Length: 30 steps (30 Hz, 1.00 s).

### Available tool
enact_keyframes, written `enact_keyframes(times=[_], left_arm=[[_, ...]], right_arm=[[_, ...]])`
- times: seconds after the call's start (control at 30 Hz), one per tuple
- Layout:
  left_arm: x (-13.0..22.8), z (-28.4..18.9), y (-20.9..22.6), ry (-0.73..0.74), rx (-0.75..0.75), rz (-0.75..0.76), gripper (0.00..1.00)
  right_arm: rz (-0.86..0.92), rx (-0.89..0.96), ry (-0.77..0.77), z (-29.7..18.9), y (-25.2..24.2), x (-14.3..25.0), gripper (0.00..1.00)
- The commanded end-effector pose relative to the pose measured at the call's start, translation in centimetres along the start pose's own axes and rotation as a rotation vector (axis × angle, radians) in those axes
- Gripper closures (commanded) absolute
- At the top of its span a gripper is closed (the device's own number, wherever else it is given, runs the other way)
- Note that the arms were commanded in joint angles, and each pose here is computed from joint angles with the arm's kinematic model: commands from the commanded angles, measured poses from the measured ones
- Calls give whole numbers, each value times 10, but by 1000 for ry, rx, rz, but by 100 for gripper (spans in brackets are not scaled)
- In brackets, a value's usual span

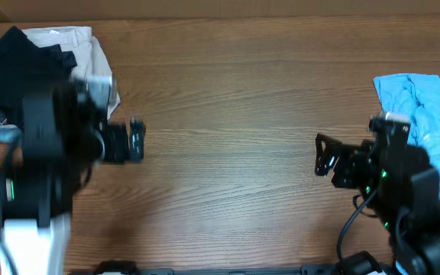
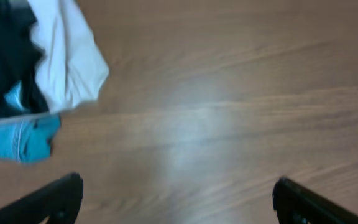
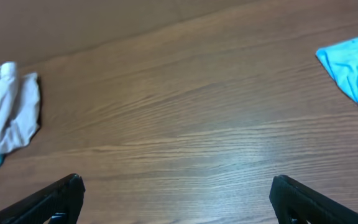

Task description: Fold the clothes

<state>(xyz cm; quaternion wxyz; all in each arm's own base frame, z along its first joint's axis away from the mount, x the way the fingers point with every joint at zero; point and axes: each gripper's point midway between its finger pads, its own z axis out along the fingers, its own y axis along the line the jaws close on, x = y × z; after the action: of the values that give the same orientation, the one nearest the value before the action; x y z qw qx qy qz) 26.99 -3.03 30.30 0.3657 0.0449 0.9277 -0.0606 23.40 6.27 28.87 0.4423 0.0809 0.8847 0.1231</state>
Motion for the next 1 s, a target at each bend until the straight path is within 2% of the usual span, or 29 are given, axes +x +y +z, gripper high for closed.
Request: enact_keyframes(times=[0.0,0.1,0.2,0.53,0.8,0.97], left_arm=[[28,-9,11,-107,-81,12,0],[47,-14,13,-186,-99,17,0],[61,-14,13,-205,-99,18,0],[121,-8,14,18,-97,3,0],[129,-8,14,48,-97,1,0],[129,-8,14,48,-97,1,0]], right_arm=[[37,95,-23,17,-23,17,0],[31,114,0,29,-27,27,0],[20,136,43,35,-30,36,0],[-2,184,133,56,-34,49,0],[-22,228,214,75,-37,63,0],[6,235,201,70,-44,60,0]])
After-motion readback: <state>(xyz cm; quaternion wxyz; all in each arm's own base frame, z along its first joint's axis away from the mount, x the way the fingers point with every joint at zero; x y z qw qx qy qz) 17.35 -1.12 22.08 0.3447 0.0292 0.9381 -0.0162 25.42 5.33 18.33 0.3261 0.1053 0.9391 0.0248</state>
